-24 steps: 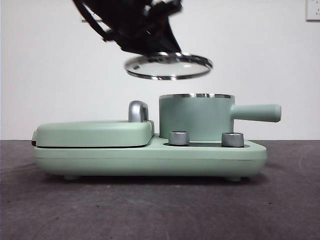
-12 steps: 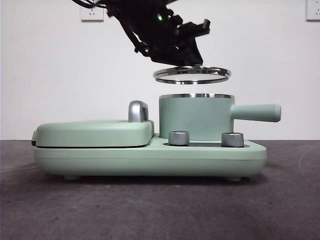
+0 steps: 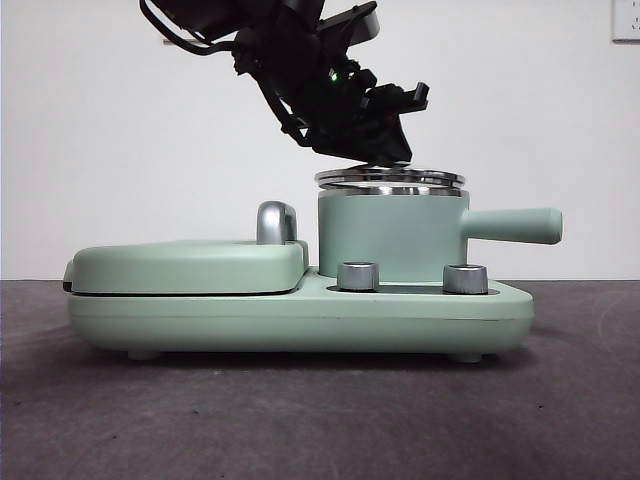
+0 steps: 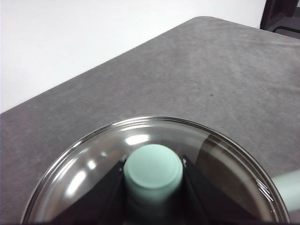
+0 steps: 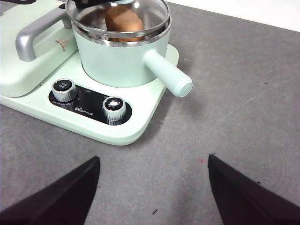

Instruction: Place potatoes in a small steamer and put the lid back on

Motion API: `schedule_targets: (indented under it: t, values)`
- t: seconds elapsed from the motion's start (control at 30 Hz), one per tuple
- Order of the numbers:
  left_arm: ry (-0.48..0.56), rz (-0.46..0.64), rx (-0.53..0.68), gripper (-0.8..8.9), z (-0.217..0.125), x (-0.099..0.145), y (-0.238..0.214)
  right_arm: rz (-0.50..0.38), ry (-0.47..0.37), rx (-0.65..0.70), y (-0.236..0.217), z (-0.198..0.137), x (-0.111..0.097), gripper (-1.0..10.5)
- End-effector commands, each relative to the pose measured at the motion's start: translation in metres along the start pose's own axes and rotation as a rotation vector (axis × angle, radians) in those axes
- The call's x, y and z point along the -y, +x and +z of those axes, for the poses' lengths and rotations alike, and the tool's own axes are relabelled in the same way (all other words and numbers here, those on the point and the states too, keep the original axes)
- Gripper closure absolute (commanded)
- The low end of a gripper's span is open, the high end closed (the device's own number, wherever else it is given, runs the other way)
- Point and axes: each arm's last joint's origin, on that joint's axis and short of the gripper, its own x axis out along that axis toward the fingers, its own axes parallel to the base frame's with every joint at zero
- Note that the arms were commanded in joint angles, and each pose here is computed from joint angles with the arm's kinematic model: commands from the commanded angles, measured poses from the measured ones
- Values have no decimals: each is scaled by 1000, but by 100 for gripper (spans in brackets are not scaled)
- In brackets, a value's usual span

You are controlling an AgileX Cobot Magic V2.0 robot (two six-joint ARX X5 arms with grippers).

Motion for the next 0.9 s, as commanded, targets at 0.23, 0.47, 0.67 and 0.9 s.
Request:
schedule_targets:
  t: [0.23, 0.47, 0.67, 0.9]
  values:
    - [-24, -26, 42, 800, 3, -8, 8, 5, 12, 6, 0, 1, -1, 586]
    - [-21, -47, 42, 800, 4, -3, 8, 5, 12, 7, 0, 1, -1, 586]
    - [-20, -58, 18, 800, 1, 2, 8, 5, 12, 7, 0, 1, -1, 586]
    - [-11, -58, 4, 800, -7, 2, 16, 5, 12, 6, 0, 1, -1, 586]
